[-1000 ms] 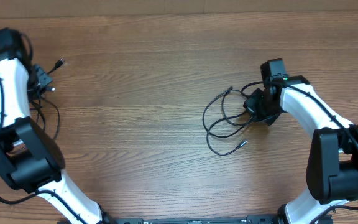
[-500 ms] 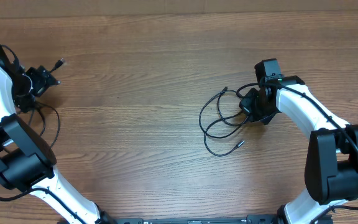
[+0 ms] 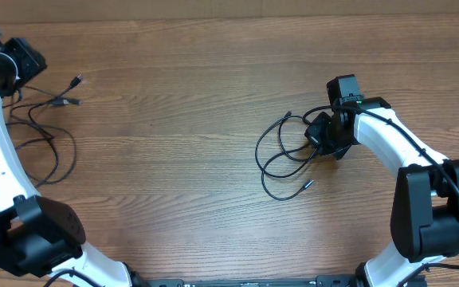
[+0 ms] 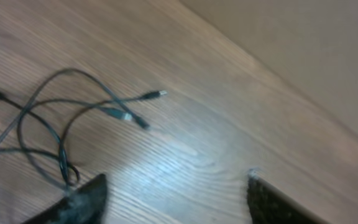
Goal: Untangle cables
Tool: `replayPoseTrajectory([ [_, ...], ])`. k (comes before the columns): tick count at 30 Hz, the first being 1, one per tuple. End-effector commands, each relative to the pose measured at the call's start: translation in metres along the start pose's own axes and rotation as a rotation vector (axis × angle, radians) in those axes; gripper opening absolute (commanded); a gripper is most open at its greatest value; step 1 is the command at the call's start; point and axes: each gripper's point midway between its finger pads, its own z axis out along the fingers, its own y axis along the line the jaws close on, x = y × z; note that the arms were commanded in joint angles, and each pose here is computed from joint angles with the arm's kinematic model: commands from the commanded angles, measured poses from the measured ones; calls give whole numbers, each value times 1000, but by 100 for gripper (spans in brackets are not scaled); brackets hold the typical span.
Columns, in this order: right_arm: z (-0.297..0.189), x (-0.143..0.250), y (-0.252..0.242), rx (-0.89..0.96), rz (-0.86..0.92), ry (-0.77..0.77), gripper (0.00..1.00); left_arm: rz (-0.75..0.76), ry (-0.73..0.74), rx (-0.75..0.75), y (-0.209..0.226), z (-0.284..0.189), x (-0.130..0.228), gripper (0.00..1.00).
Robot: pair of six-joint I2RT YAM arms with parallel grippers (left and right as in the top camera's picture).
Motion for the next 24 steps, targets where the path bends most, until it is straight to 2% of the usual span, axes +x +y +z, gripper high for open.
replayPoseTrajectory([
  [1,4,3,0,1,-5,12,6,-63,17,-167,33,6,6,86],
  [6,4,3,-1,2,-6,13,12,-133,73,-348,69,19,25,92],
  [10,4,3,-1,2,-6,13,12,-138,165,-323,71,44,43,89],
  [11,4,3,-1,2,-6,13,6,-122,192,-284,66,49,47,82],
  [12,4,3,-1,1,-5,14,4,-98,220,-227,57,55,51,70],
  [14,3,6,2,-13,-8,30,4,-45,270,-74,31,63,59,18],
  [15,3,9,4,-28,-10,46,4,-29,288,-8,19,64,62,6],
  [20,-7,36,49,-293,-212,200,4,71,356,298,-49,58,80,4],
  [23,-18,48,70,-438,-319,252,4,132,401,354,-75,55,97,9],
  [24,-18,47,72,-445,-327,247,10,153,417,356,-82,55,104,13],
])
